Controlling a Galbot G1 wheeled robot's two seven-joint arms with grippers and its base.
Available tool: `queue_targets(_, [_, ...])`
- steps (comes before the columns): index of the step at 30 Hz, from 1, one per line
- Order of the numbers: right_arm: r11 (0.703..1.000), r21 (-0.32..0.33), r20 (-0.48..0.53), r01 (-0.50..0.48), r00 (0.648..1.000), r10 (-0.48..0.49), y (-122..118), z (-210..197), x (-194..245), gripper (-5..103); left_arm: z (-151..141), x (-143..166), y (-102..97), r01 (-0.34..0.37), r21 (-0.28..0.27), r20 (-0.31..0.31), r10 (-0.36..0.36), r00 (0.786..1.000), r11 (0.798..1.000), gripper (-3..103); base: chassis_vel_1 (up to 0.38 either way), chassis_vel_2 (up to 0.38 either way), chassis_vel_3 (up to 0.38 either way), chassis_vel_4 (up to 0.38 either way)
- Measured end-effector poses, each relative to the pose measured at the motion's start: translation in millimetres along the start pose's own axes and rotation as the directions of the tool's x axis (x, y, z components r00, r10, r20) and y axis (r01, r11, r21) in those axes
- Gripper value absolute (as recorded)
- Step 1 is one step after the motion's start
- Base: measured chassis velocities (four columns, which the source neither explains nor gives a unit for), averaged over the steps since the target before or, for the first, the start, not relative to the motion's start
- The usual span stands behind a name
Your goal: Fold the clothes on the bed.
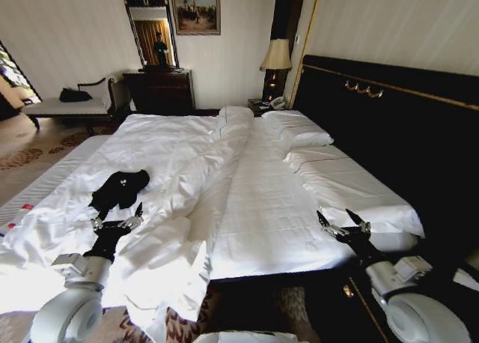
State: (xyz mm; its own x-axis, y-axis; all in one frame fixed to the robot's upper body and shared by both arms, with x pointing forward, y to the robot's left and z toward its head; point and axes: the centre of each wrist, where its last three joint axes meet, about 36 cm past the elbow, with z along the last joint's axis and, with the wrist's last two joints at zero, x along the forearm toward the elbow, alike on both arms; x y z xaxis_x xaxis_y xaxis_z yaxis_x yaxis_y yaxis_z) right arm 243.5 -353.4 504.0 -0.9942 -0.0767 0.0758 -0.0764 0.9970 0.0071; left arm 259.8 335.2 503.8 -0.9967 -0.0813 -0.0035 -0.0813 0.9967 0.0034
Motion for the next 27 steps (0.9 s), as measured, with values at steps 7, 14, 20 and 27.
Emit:
queue_targets(7, [1.000, -0.003, 0.001, -0.004, 1.000, 0.004, 3.0, -1.2, 4.0, 100, 0.1, 4.4, 0.6, 0.000, 0.001, -0.002, 0.000, 1.000, 1.000, 100, 0.225, 0.284, -0.215, -0.270])
queue_targets(14, [1.000, 0.000, 0.001, -0.008, 1.000, 0.008, 3.8, -3.4, 7.5, 100, 0.4, 6.6, 0.2, -0.001, 0.004, 0.000, 0.001, 1.000, 1.000, 100, 0.189, 0.268, -0.192, -0.268])
queue_targets(20, [1.000, -0.003, 0.003, -0.010, 1.000, 0.010, 4.8, -3.8, 8.4, 100, 0.6, 7.6, 0.1, -0.002, 0.005, 0.000, 0.002, 1.000, 1.000, 100, 0.169, 0.249, -0.157, -0.262])
queue_targets(27, [1.000, -0.006, 0.008, -0.012, 1.000, 0.012, 6.0, -4.8, 9.0, 100, 0.5, 7.9, 0.1, -0.002, 0.005, 0.001, 0.002, 1.000, 1.000, 100, 0.201, 0.275, -0.181, -0.279])
